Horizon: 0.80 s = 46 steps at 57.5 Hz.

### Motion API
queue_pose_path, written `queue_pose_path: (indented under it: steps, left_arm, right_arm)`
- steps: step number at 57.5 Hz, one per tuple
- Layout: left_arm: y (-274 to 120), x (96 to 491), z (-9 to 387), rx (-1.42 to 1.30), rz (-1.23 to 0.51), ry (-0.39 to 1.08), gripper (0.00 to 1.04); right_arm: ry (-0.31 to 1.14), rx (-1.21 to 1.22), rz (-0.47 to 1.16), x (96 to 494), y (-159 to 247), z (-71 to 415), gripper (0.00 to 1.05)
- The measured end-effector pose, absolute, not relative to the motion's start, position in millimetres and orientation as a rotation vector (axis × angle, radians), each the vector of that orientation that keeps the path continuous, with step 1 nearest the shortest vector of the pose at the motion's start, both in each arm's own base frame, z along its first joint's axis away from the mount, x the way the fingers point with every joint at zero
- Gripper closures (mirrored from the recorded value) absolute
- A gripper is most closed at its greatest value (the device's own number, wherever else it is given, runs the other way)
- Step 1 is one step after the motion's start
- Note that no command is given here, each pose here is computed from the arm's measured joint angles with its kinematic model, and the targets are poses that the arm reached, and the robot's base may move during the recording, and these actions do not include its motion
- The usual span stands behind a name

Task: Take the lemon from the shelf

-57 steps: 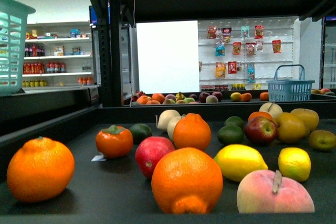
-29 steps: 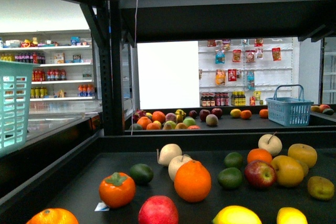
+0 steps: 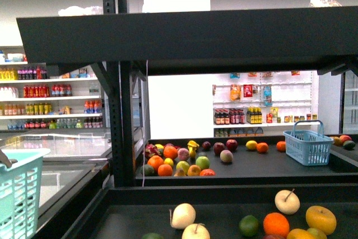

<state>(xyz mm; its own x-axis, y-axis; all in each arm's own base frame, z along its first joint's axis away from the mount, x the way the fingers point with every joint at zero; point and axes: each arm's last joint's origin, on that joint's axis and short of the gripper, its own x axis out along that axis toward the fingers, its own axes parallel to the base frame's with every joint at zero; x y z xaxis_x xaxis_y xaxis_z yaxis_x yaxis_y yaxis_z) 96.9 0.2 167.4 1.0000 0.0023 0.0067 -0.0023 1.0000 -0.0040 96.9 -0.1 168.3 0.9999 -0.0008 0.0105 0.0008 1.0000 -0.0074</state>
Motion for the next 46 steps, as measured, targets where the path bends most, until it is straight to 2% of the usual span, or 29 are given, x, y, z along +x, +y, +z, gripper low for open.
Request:
queue_pose_path:
  steps: [29, 34, 38, 46]
  left_arm:
    - [0, 97, 167, -0.008, -0.002, -0.006, 0.08]
    - [0, 99, 162, -0.169, -0.128, 0.104, 0.08]
    - [1, 102, 161, -0.307, -0.160, 0.159, 0.08]
    - [7, 112, 184, -0.491, -0.199, 0.129, 0.08]
  right_arm:
    - [-0.010, -0.007, 0.002, 97, 0, 168, 0.02]
    - [-0.010, -0.007, 0.003, 97, 0, 168, 0.02]
    - [-0.010, -0.007, 0.002, 97, 0, 168, 0.02]
    - [-0.010, -0.007, 0.002, 97, 0, 168, 0.02]
